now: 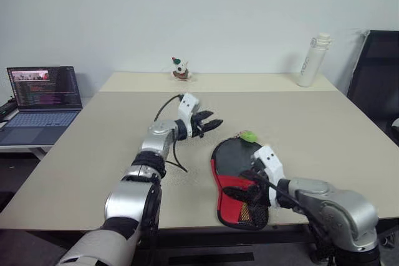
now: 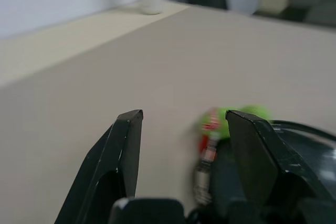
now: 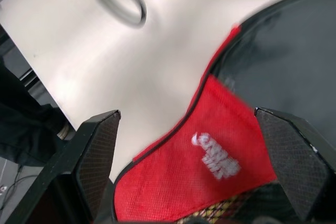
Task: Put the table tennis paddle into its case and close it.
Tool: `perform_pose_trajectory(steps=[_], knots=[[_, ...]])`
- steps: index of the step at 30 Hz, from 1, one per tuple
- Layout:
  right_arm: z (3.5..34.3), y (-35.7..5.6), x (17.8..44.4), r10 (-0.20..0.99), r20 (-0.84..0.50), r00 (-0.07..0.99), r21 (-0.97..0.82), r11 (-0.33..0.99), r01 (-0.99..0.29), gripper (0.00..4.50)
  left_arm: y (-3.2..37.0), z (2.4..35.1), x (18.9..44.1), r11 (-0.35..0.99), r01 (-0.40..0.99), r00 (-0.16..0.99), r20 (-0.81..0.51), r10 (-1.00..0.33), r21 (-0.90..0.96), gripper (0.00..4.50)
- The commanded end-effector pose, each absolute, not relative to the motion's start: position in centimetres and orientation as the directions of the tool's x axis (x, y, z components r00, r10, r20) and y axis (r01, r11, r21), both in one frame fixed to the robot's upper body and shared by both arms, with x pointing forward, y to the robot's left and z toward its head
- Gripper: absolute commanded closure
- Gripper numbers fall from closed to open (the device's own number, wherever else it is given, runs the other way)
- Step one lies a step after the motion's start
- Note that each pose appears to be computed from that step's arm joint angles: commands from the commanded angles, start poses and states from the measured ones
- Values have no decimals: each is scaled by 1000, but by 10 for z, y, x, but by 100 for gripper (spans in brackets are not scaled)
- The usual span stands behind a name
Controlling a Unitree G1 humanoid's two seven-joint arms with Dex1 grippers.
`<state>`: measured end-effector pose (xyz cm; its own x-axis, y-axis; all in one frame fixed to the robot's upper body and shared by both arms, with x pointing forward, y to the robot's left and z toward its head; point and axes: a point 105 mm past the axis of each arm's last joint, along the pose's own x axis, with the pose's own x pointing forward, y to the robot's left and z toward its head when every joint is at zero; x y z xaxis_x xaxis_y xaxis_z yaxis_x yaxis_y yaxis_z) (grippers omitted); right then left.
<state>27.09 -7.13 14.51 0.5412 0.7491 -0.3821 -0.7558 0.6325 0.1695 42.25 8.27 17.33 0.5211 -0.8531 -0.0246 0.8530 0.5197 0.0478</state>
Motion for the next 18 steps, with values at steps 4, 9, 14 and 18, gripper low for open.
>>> perform_pose_trajectory(steps=[4,9,14,18], knots=[[198,-94,263,800,-286,528,85,570,-817,0,66,187,374,333,938,336,-15,-942,91,178],[208,-132,287,679,-313,664,-40,689,-724,0,48,182,375,309,947,313,-46,-949,88,178],[207,-158,321,560,-322,763,-220,740,-636,0,28,160,386,283,952,297,-121,-947,120,178],[204,-160,336,560,-324,762,-286,710,-644,0,20,135,389,267,956,286,-186,-940,120,178]])
